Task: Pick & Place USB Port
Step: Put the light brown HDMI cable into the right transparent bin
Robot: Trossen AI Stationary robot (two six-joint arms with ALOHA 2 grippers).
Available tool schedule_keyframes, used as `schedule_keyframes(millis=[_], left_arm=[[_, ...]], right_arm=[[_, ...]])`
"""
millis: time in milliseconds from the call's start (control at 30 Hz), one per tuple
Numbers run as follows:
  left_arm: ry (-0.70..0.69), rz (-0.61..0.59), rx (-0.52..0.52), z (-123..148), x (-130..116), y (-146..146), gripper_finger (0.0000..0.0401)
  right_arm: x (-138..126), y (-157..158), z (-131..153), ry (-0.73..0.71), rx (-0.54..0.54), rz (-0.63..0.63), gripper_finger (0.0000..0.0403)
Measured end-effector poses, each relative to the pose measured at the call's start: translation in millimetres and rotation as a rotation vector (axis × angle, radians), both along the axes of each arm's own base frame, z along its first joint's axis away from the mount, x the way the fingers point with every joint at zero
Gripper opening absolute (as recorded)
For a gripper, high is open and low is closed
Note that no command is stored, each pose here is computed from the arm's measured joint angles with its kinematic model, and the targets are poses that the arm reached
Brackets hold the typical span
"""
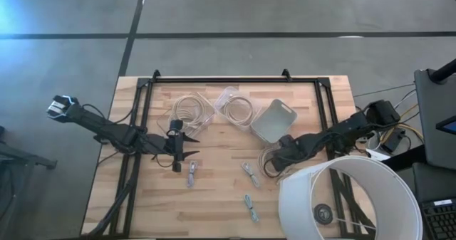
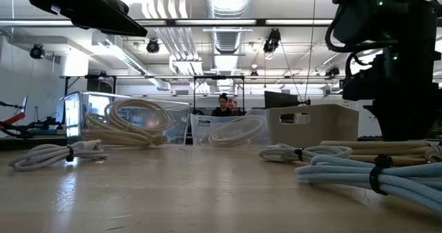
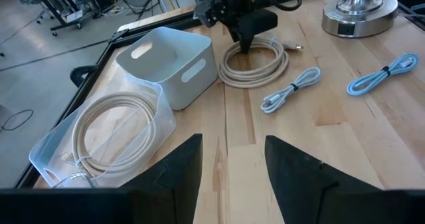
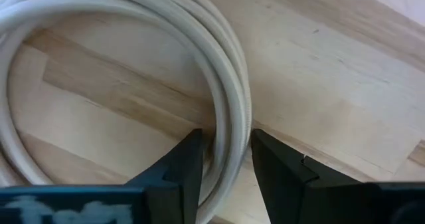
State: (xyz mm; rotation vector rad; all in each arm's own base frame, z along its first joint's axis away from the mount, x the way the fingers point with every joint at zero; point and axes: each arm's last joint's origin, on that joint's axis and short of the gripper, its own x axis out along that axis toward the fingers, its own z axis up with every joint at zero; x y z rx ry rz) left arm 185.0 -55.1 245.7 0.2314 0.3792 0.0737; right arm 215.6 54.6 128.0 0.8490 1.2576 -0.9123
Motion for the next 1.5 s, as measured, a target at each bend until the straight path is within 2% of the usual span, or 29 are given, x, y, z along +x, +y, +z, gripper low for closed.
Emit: schedule_keyframes(millis=[133, 367, 567, 833, 967, 1133, 1367, 1500], left_arm=[[-0.001, 0.0, -0.001, 0.1, 0.0, 0.0, 0.0168], [0.0, 0.0, 0.0, 0.1, 0.0, 0.0, 0.0168], [0.0, 0.0, 0.0, 0.0, 0.0, 0.0, 0.0168], [0.0, 0.0, 0.0, 0.0, 0.0, -0.1, 0.0168], [0.0, 0.0, 0.0, 0.0, 0.0, 0.0, 0.0168], [0.0, 0.0, 0.0, 0.0, 0.0, 0.0, 0.0168], [0.0, 0.0, 0.001, 0.1, 0.0, 0.0, 0.0168], [0.0, 0.0, 0.001, 0.0, 0.0, 0.0, 0.0168]], right_arm=[[1.8, 0.3, 1.8, -0.003, -0.003, 0.003, 0.0099], [7.0, 1.3, 6.9, -0.029, -0.005, 0.032, 0.0033], [17.0, 5.3, 14.1, -0.073, 0.048, 0.073, 0.0032], [39.4, 10.8, 42.8, -0.171, 0.001, 0.293, 0.0037], [53.1, 13.0, 62.9, -0.236, -0.069, 0.41, 0.0039], [67.7, 13.6, 88.3, -0.303, -0.21, 0.526, 0.0038], [89.1, 12.8, 125.2, -0.338, -0.476, 0.705, 0.0042], [100.4, 9.5, 141.8, -0.321, -0.633, 0.735, 0.0043]])
